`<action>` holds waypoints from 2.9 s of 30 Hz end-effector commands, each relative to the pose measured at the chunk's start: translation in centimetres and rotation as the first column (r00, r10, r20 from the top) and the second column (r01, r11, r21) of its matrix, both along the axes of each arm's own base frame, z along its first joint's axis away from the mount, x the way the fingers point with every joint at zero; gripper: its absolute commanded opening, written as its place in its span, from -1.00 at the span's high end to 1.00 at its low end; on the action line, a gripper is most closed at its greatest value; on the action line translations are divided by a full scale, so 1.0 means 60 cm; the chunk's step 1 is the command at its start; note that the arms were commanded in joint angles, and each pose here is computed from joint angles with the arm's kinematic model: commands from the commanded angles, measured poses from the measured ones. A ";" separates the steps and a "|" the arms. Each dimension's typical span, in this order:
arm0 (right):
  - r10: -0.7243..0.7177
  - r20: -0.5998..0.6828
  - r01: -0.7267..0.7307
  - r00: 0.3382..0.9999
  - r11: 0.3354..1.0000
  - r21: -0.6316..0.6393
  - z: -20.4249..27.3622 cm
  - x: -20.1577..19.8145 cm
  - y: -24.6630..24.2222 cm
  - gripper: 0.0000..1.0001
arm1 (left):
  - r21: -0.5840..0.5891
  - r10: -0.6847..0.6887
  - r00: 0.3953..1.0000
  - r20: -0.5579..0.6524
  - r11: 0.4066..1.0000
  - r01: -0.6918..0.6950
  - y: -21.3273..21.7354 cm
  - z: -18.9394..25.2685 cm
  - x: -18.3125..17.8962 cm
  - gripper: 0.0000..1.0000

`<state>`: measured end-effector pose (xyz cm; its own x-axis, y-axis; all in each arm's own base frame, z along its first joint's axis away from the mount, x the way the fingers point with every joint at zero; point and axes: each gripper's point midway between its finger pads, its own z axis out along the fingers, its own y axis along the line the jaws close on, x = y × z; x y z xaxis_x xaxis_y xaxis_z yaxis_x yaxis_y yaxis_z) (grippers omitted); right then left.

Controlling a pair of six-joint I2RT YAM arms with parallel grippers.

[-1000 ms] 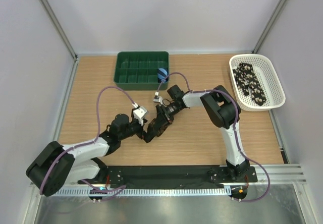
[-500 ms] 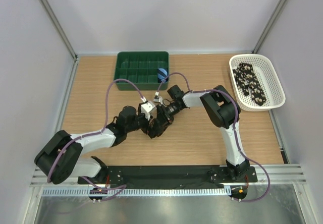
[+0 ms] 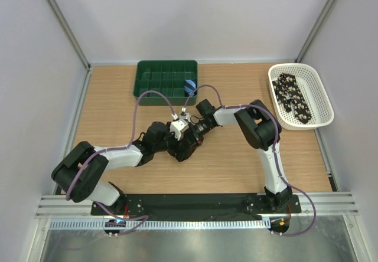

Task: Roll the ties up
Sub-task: Roll the tie

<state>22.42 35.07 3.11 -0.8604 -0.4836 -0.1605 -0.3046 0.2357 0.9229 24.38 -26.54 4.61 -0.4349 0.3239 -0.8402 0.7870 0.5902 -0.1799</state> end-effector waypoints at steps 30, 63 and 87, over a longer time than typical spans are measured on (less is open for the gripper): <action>-0.029 0.033 0.031 0.999 0.998 -0.057 -0.025 0.016 -0.007 0.35 | 0.148 -0.052 0.998 -0.026 0.987 0.055 -0.027 -0.046 -0.006 0.12; -0.026 0.005 0.026 1.000 0.999 -0.046 -0.031 0.009 -0.008 0.47 | 0.141 0.105 0.994 0.031 0.984 -0.108 -0.049 0.017 0.038 -0.40; -0.027 0.006 0.027 1.000 0.998 -0.048 -0.030 0.010 -0.009 0.47 | -0.045 0.147 0.987 0.067 0.989 -0.144 -0.058 0.040 0.032 -0.49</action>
<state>22.68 34.69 3.18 -0.8741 -0.4694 -0.1250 -0.2634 0.2420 0.9338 25.35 -28.96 4.70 -0.4721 0.2916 -0.8319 0.6952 0.7034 -0.1480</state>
